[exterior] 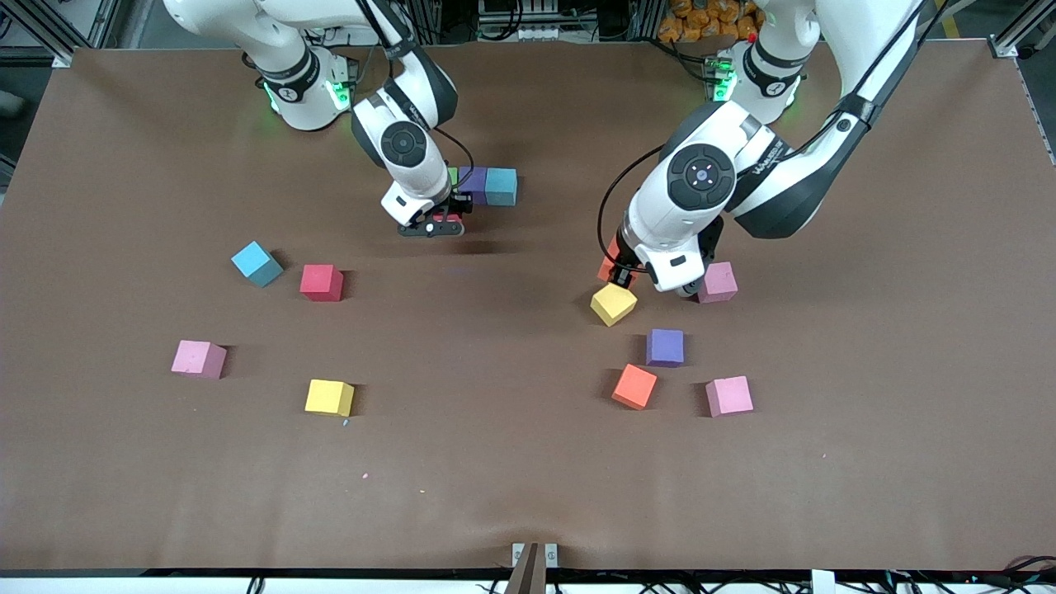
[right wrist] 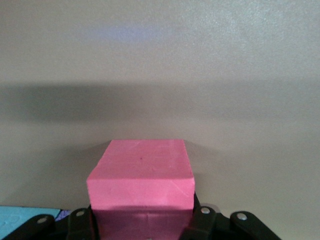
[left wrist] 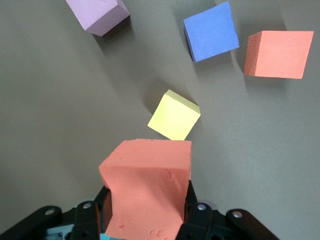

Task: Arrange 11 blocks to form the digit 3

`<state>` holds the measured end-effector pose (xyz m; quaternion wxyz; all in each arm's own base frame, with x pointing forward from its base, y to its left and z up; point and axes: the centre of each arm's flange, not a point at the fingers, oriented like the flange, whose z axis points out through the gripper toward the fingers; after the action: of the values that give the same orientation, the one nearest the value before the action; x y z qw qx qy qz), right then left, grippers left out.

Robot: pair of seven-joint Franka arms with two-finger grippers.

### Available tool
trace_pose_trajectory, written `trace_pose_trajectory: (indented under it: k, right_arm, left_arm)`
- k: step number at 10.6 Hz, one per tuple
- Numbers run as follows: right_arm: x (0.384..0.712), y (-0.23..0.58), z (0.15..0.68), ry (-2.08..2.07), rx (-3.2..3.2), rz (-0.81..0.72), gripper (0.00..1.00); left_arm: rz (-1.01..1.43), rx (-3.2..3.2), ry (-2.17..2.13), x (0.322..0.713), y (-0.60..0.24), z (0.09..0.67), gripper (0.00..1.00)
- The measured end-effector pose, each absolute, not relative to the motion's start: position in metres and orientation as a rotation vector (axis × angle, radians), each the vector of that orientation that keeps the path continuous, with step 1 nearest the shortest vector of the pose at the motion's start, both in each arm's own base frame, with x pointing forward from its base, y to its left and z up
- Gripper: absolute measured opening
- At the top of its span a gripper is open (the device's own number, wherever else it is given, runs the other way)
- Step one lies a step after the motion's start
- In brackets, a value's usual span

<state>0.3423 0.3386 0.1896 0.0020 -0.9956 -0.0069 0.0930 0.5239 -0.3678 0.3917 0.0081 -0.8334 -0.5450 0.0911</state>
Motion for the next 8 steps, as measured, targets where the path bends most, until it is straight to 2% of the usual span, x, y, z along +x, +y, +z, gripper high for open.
trace_pose_trajectory:
  k: [7,8]
  right_arm:
    - [0.3390,0.3352,0.1894,-0.031,-3.127,0.299,0.62]
    - [0.3366,0.3330,0.1870,-0.031,-3.135,0.320,0.73]
  left_arm:
    - [0.285,-2.605,-1.704,0.5239,-0.3678,0.3917,0.57]
    - [0.285,-2.605,-1.704,0.5239,-0.3677,0.3917,0.57]
